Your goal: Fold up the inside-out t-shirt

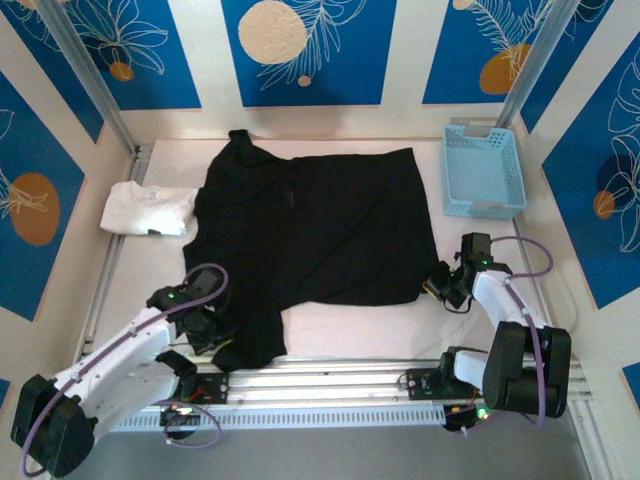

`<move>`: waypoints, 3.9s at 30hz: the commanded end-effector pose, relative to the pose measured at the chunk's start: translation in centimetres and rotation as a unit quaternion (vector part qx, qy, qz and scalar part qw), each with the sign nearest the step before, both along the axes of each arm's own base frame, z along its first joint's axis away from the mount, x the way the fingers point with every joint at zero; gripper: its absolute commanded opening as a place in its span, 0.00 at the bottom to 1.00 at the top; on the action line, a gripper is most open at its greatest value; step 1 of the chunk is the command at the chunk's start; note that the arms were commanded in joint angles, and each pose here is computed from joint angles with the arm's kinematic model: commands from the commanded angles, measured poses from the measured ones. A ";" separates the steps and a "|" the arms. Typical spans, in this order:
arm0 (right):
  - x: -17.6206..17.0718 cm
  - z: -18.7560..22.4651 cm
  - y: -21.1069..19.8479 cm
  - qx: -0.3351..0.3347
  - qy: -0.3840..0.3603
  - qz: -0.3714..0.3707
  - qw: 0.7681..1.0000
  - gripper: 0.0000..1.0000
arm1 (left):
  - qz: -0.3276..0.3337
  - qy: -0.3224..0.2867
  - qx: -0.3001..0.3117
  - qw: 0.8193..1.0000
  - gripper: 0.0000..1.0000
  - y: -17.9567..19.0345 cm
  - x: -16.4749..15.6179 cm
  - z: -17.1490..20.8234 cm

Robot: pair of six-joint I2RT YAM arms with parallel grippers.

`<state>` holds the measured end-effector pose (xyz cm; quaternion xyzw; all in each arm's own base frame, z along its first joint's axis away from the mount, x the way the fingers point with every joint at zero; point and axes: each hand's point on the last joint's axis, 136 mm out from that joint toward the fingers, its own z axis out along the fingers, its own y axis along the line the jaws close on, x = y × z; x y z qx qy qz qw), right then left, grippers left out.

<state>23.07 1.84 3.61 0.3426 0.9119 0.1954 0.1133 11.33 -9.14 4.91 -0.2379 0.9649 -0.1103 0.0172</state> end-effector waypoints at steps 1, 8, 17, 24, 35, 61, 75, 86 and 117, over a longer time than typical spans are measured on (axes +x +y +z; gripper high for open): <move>0.9 0.5 0.2 0.024 -0.016 -0.006 1.000 0.02 | 0.008 -0.035 -0.017 0.999 0.00 0.4 1.8 2.3; 3.5 1.6 -0.4 0.032 -0.039 -0.004 0.999 0.02 | 0.012 -0.146 -0.030 0.989 0.00 1.6 8.0 8.0; 6.6 3.2 -0.9 0.041 -0.073 -0.006 0.996 0.02 | 0.039 -0.242 -0.039 0.969 0.00 3.6 13.3 12.1; 8.7 4.4 0.0 0.042 -0.086 0.017 0.995 0.05 | 0.033 -0.287 -0.032 0.957 0.00 4.5 16.7 14.6; 11.6 5.4 -0.6 0.019 -0.101 0.028 0.994 0.05 | 0.041 -0.327 -0.025 0.944 0.00 6.3 21.0 16.8; 21.7 4.0 0.3 -0.035 -0.095 0.058 0.993 0.06 | 0.079 -0.328 0.006 0.942 0.00 9.6 29.9 13.9; 23.4 4.7 1.6 -0.083 -0.114 0.130 0.981 0.35 | 0.108 -0.323 0.026 0.940 0.53 11.5 34.5 11.4; 19.1 -1.0 3.1 -0.103 0.004 0.198 0.975 0.35 | 0.088 -0.285 -0.045 0.953 0.60 6.5 25.8 4.7; 10.3 0.4 4.6 -0.144 0.003 0.233 0.962 0.44 | 0.004 -0.203 -0.040 0.978 0.60 2.8 14.6 -1.7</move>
